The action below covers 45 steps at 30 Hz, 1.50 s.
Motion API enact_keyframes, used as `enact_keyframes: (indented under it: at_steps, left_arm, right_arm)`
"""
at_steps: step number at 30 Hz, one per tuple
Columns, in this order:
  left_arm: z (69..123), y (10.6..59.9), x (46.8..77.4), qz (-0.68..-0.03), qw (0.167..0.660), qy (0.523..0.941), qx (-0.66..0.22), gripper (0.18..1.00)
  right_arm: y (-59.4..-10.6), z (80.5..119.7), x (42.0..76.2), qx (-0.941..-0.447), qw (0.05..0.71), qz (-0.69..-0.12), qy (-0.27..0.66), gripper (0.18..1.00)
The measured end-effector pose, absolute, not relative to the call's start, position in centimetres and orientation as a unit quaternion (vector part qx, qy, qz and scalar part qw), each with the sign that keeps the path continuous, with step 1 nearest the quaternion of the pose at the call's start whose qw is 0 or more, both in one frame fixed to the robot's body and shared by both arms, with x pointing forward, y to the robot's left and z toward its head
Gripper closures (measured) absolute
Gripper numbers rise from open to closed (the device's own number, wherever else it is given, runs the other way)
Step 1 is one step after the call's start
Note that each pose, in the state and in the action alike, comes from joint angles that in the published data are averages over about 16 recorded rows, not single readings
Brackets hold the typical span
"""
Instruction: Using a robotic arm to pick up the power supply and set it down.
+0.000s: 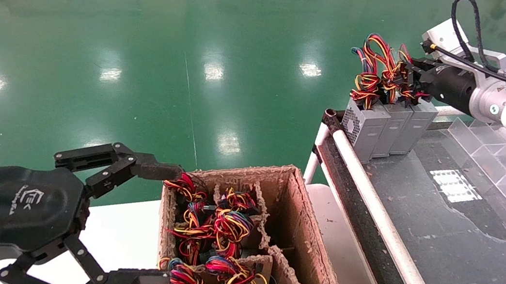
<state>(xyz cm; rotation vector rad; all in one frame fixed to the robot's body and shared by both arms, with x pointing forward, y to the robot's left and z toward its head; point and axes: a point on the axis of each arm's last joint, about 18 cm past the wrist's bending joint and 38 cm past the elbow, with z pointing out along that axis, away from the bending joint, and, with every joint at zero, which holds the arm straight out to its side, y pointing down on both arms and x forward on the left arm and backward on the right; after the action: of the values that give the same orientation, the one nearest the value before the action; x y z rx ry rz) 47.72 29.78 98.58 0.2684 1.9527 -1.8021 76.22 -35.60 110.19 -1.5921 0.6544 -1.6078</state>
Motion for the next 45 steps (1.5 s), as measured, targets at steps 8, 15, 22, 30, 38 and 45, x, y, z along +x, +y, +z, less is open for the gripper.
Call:
enact_keyframes:
  at_steps: [8,15,22,30,38,45]
  left_arm:
    - [98.6,29.8,47.7,-0.656,0.233,0.711,0.098,0.184]
    - [98.6,29.8,47.7,-0.656,0.233,0.711,0.098,0.184]
    - [98.6,29.8,47.7,-0.656,0.233,0.711,0.098,0.184]
    - [98.6,29.8,47.7,-0.656,0.233,0.711,0.098,0.184]
    - [98.6,29.8,47.7,-0.656,0.233,0.711,0.098,0.184]
    - [98.6,29.8,47.7,-0.656,0.233,0.711,0.098,0.184]
  right_arm:
    - [-35.8,110.5,76.1,-0.619,0.390,-0.631,0.258,0.891]
    - [-35.9,111.3,75.8,-0.611,0.395,-0.637,0.254,0.806]
    - [-36.6,113.1,75.1,-0.589,0.414,-0.646,0.253,0.682]
    - [-38.1,116.0,73.5,-0.546,0.462,-0.652,0.254,0.505]
    - [-39.0,118.1,71.8,-0.516,0.505,-0.650,0.238,0.339]
    - [-38.5,117.8,71.0,-0.516,0.537,-0.634,0.209,0.243]
